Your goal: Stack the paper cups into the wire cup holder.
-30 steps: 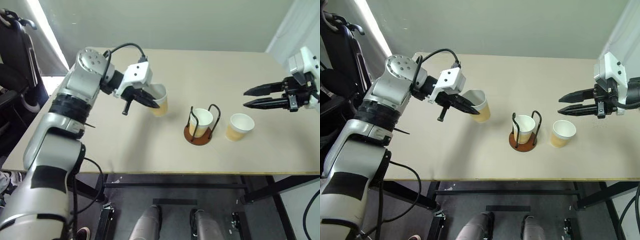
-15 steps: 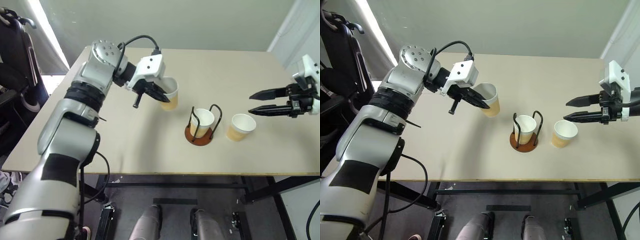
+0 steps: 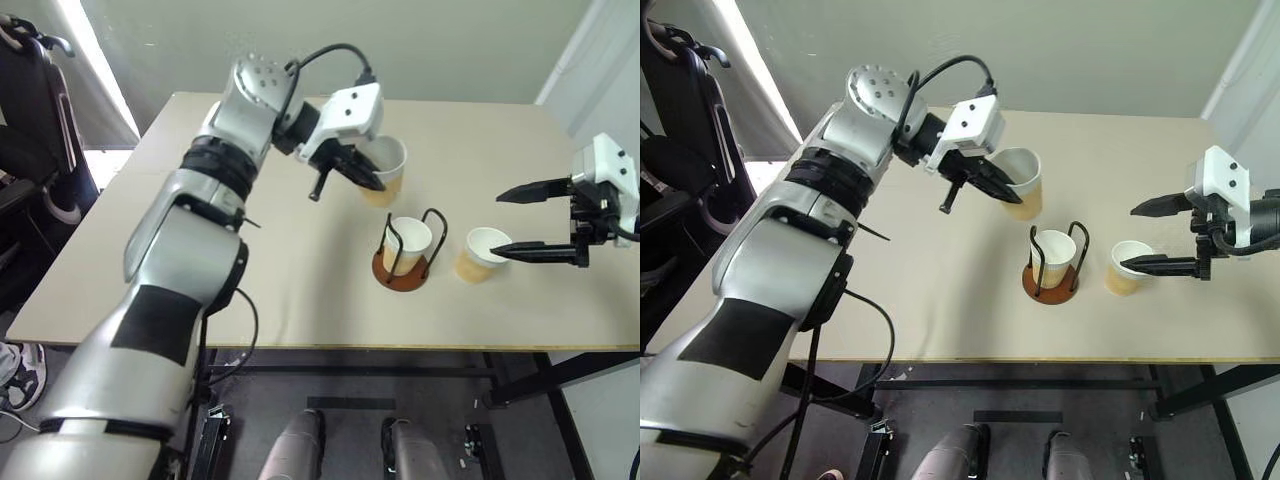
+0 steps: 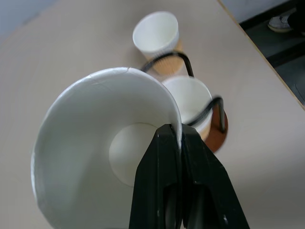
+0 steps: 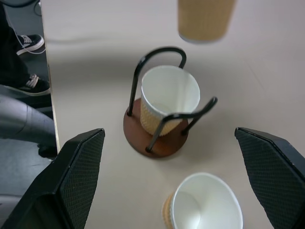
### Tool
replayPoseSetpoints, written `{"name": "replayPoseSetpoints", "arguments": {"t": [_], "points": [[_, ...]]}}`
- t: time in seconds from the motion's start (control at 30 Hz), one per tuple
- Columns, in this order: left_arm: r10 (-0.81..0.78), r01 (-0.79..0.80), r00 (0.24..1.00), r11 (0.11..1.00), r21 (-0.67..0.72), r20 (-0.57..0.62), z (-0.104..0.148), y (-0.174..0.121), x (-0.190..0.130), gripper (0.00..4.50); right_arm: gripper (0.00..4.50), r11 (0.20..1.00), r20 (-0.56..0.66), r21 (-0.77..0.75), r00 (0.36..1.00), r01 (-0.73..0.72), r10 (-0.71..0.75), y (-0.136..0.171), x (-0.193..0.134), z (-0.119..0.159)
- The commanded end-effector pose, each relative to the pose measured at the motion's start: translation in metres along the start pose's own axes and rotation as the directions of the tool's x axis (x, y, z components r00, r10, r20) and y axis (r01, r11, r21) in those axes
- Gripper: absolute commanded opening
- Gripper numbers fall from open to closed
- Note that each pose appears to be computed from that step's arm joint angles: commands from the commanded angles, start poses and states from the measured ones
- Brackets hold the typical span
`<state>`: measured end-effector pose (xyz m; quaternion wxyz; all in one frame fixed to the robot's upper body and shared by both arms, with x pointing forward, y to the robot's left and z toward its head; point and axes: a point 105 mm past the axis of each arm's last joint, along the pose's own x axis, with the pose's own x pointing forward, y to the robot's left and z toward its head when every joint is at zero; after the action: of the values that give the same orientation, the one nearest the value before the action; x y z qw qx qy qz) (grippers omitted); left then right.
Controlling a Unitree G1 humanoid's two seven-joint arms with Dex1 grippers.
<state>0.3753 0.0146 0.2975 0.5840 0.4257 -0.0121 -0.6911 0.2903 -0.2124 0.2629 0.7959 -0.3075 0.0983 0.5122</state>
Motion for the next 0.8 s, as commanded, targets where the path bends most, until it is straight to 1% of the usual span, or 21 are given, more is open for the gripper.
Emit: {"name": "replayPoseSetpoints", "arguments": {"t": [0.03,0.2,0.3,0.8], "points": [[0.024,-0.026,0.999,0.998,0.055,0.029,0.020,0.009,-0.003,0.00,4.44,0.998,0.044,-0.040,0.998,0.040,-0.038,0.002,-0.005,0.015],[-0.010,0.005,0.997,0.998,0.061,0.080,0.029,0.007,0.010,0.00,4.44,0.998,0.049,-0.035,0.997,0.060,-0.058,0.005,-0.006,0.014],[-0.045,0.040,0.994,0.998,0.056,0.097,0.029,0.003,0.016,0.00,4.44,0.997,0.051,-0.032,0.997,0.067,-0.065,0.007,-0.005,0.013],[-0.111,0.111,0.988,0.994,0.006,0.103,0.012,-0.012,0.038,0.00,4.44,0.998,0.067,-0.016,0.996,0.064,-0.063,0.015,0.000,0.011]]}}
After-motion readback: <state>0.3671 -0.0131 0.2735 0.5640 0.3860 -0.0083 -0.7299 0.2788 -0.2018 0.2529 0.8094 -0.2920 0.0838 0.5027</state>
